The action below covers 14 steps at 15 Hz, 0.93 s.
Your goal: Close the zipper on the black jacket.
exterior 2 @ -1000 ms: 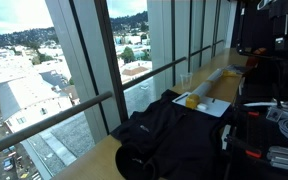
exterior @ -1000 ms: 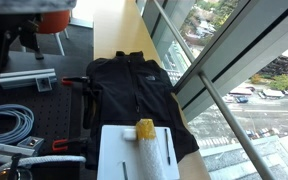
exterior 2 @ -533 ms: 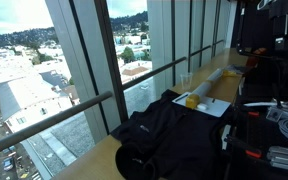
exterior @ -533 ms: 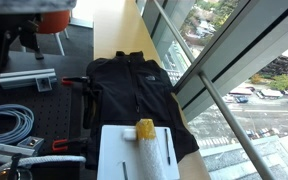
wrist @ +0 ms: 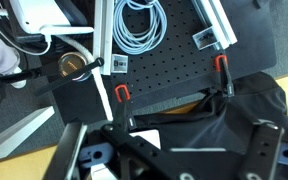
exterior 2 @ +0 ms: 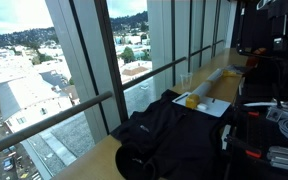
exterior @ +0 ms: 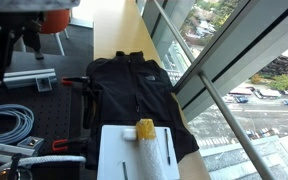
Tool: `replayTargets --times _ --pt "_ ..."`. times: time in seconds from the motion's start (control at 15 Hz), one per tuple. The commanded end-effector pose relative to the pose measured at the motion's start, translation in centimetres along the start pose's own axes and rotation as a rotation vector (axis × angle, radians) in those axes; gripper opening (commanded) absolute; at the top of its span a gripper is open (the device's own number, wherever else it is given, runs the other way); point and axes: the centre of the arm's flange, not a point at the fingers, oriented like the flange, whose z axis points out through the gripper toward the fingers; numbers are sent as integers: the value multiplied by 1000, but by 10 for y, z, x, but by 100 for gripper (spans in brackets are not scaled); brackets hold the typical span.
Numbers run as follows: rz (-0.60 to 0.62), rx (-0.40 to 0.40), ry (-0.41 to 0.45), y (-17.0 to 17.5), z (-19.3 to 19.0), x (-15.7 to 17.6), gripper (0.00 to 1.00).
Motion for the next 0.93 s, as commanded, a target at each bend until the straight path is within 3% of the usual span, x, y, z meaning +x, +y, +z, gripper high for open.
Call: replayTargets --times 0.0,0.27,0.6,0.87 --pt "13 37 50 -21 14 14 100" --pt "-18 78 132 -53 37 48 100" --pt "-111 7 155 -89 62 104 100" --pt "-142 -29 149 -94 84 166 100"
